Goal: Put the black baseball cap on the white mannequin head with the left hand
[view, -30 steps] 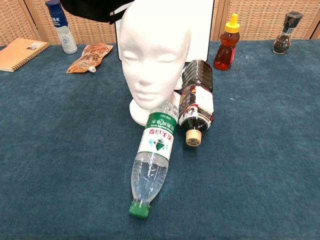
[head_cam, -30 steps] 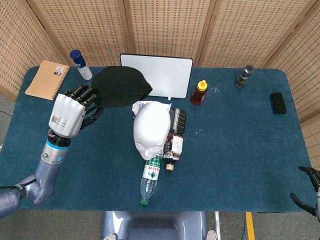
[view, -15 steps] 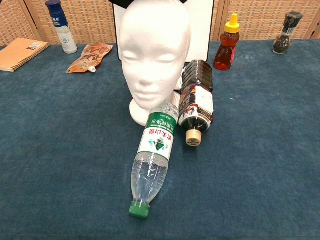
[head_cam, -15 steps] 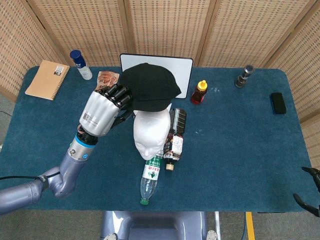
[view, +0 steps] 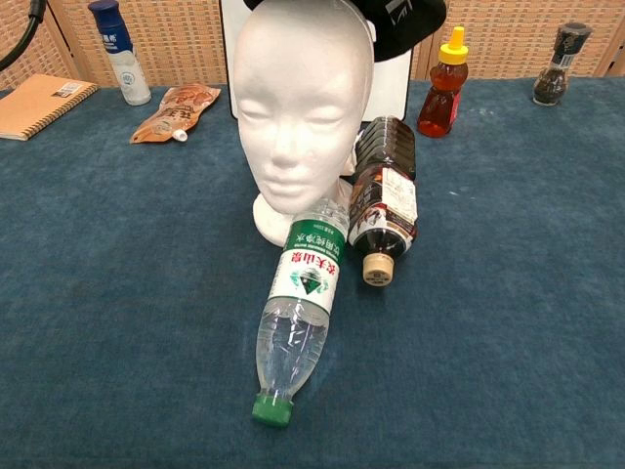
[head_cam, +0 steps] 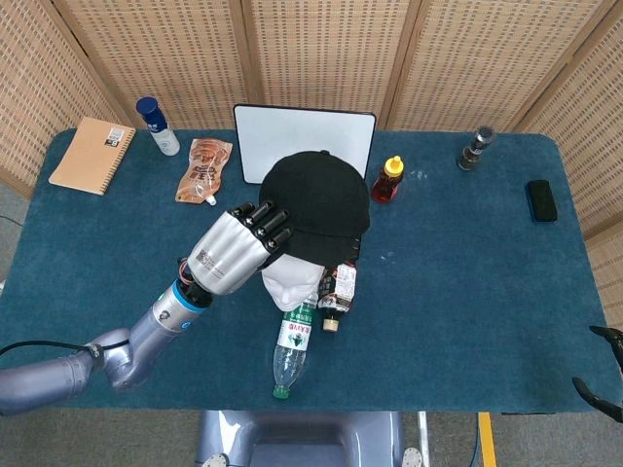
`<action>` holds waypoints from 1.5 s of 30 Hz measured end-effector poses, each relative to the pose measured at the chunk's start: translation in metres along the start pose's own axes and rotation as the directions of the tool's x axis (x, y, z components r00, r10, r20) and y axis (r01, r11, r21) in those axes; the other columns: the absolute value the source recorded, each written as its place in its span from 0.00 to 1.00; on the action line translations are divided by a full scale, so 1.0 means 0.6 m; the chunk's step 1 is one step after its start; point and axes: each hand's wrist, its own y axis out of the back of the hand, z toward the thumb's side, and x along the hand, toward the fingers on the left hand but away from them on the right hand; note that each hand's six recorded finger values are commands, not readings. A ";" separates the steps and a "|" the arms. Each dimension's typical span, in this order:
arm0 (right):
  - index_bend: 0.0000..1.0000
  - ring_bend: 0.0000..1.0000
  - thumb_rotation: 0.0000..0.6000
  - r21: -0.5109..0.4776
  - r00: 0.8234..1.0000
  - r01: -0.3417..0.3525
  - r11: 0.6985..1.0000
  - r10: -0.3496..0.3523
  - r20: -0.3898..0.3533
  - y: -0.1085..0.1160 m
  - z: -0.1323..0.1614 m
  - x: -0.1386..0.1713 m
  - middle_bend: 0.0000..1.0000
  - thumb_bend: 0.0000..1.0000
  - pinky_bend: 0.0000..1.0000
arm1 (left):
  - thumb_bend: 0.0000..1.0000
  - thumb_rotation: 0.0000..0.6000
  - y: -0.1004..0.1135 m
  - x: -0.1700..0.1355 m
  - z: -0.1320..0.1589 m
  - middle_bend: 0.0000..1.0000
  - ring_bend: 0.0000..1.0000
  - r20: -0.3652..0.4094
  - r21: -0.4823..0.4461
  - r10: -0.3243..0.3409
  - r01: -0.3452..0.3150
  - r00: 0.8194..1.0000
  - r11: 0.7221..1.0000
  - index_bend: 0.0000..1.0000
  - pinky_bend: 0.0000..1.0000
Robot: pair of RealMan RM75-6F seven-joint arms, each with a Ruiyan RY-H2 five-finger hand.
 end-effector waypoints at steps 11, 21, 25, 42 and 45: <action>0.23 0.28 1.00 0.000 1.000 -0.004 1.000 0.004 -0.007 -0.001 0.003 -0.002 0.29 0.20 0.31 | 0.80 1.00 0.009 -0.043 0.011 0.49 0.42 0.032 0.026 0.003 -0.004 0.999 1.000 0.77 0.76; 0.23 0.28 1.00 0.003 1.000 -0.012 1.000 0.012 -0.012 -0.005 0.009 -0.004 0.29 0.20 0.31 | 0.78 1.00 0.020 -0.085 0.001 0.49 0.42 0.004 0.062 -0.028 0.028 1.000 0.998 0.77 0.75; 0.23 0.28 1.00 0.002 1.000 -0.014 1.000 0.014 -0.015 -0.005 0.010 -0.005 0.29 0.20 0.31 | 0.78 1.00 0.012 -0.100 0.005 0.49 0.42 0.006 0.060 -0.059 0.058 0.998 0.996 0.77 0.75; 0.23 0.28 1.00 0.002 1.000 -0.019 1.000 0.019 -0.014 -0.008 0.010 -0.003 0.29 0.20 0.31 | 0.75 1.00 -0.017 -0.143 0.009 0.49 0.42 -0.051 0.041 -0.146 0.148 0.988 0.988 0.77 0.72; 0.23 0.28 1.00 0.000 1.000 -0.018 1.000 0.018 -0.015 -0.008 0.010 -0.003 0.29 0.20 0.31 | 0.74 1.00 -0.021 -0.148 0.011 0.49 0.42 -0.059 0.035 -0.162 0.164 0.985 0.986 0.77 0.72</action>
